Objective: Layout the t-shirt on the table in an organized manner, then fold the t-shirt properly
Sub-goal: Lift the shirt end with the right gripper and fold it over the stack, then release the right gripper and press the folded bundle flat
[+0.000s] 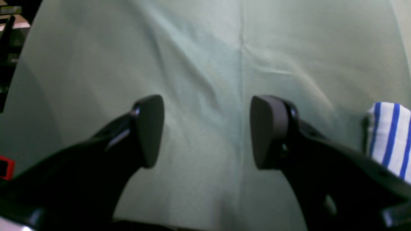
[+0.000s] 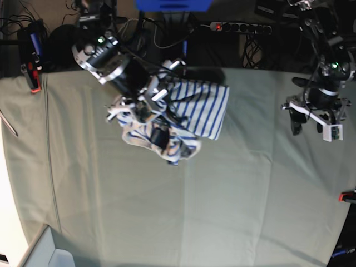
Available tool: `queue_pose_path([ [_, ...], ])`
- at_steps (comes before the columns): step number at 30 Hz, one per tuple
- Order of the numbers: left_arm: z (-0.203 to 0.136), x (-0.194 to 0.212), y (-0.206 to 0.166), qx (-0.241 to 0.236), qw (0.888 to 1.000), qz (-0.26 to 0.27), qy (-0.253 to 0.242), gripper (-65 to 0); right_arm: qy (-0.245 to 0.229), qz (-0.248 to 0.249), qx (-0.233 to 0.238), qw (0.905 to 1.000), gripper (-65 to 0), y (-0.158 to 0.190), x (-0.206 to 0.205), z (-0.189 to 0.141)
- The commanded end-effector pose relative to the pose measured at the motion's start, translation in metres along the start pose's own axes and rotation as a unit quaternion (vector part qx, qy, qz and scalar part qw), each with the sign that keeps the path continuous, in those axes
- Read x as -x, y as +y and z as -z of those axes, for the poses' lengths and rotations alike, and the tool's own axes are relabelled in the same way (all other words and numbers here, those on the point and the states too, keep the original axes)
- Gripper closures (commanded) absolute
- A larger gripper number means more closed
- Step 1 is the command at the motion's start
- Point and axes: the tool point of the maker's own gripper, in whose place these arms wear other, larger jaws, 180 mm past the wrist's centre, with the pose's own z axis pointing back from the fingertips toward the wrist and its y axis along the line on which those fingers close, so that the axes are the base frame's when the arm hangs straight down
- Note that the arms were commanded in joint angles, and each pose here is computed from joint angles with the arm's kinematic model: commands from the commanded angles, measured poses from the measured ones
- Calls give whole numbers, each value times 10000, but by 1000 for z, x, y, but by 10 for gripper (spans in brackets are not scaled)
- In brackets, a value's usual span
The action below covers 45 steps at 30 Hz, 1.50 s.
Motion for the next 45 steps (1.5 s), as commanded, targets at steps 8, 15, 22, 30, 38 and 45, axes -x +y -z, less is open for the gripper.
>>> queue_pose_path([
  [8,-11,-11,36,-461,9986,-108,-242,-410,199,67,-845,9962,0,37,11,45],
  [15,-19,-2,56,-714,9971,-214,-163,-410,272,17,-1121,9933,0,50,13,60],
  [22,-23,7,57,-727,9971,-198,-58,-410,524,20,-1441,9882,0,62,30,80],
  [30,-23,17,59,-738,9970,-234,68,-410,409,14,-1472,9883,-15,65,18,87],
  [38,-22,18,59,-733,9970,-238,84,-410,406,40,-1481,9881,-270,69,19,82],
  [45,-21,15,58,-719,9971,-247,44,-410,-239,-99,-1067,9940,-335,60,-25,44],
])
